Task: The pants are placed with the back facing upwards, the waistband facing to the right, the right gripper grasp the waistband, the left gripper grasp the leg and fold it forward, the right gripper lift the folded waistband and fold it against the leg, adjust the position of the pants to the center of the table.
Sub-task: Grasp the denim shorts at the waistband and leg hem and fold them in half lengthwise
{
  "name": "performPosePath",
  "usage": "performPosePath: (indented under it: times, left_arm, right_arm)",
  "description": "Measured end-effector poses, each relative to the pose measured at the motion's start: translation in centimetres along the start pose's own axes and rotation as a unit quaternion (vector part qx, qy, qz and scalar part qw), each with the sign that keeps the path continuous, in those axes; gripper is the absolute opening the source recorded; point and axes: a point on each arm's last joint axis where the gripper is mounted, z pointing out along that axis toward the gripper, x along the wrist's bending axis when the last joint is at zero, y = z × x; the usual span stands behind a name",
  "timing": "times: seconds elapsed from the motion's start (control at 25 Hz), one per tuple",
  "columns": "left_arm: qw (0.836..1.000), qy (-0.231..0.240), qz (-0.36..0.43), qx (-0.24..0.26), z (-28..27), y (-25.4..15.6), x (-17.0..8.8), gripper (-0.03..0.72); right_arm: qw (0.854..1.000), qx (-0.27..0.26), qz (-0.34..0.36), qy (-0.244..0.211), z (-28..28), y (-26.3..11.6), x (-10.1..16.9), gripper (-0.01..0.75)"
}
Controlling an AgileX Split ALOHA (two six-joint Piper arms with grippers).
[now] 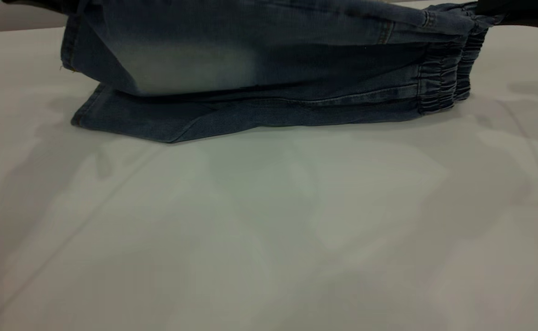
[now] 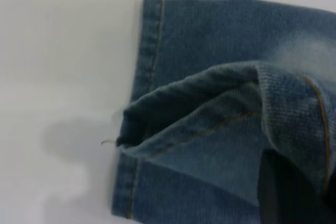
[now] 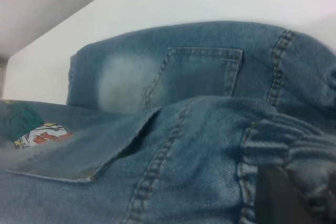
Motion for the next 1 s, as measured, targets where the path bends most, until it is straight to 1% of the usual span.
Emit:
performPosePath:
  times: [0.2, 0.44, 0.56, 0.64, 0.72, 0.84, 1.0]
  left_arm:
    - [1.0, 0.002, 0.005, 0.006, 1.7, 0.3, 0.2, 0.077]
    - [1.0, 0.001, 0.013, -0.002, 3.0, 1.4, 0.2, 0.077]
    - [1.0, -0.003, 0.015, 0.02, 4.4, 1.3, 0.2, 0.077]
    - [0.999, -0.004, 0.023, 0.035, 5.4, 1.0, 0.4, 0.077]
    - [0.999, -0.003, 0.023, 0.04, 5.8, 0.8, 0.5, 0.077]
    - [0.999, 0.002, 0.031, 0.023, 5.8, 1.1, 0.5, 0.077]
    - [0.999, 0.005, 0.039, 0.012, 5.8, 1.3, 0.6, 0.077]
  right_arm:
    - [1.0, -0.009, -0.012, -0.021, 0.0, 0.2, -0.4, 0.036]
    - [0.999, -0.025, -0.031, -0.023, 0.4, 0.9, 0.1, 0.038]
    - [0.999, -0.019, -0.037, -0.022, 1.3, 0.9, 0.5, 0.038]
    - [0.999, -0.008, -0.034, -0.019, 2.1, 0.4, 0.4, 0.039]
    - [0.999, -0.004, -0.024, -0.022, 2.8, 0.0, -0.1, 0.039]
    - [0.999, 0.0, -0.018, -0.027, 3.5, -0.1, -0.8, 0.039]
    - [0.999, -0.008, 0.015, -0.027, 4.2, -0.4, -1.8, 0.057]
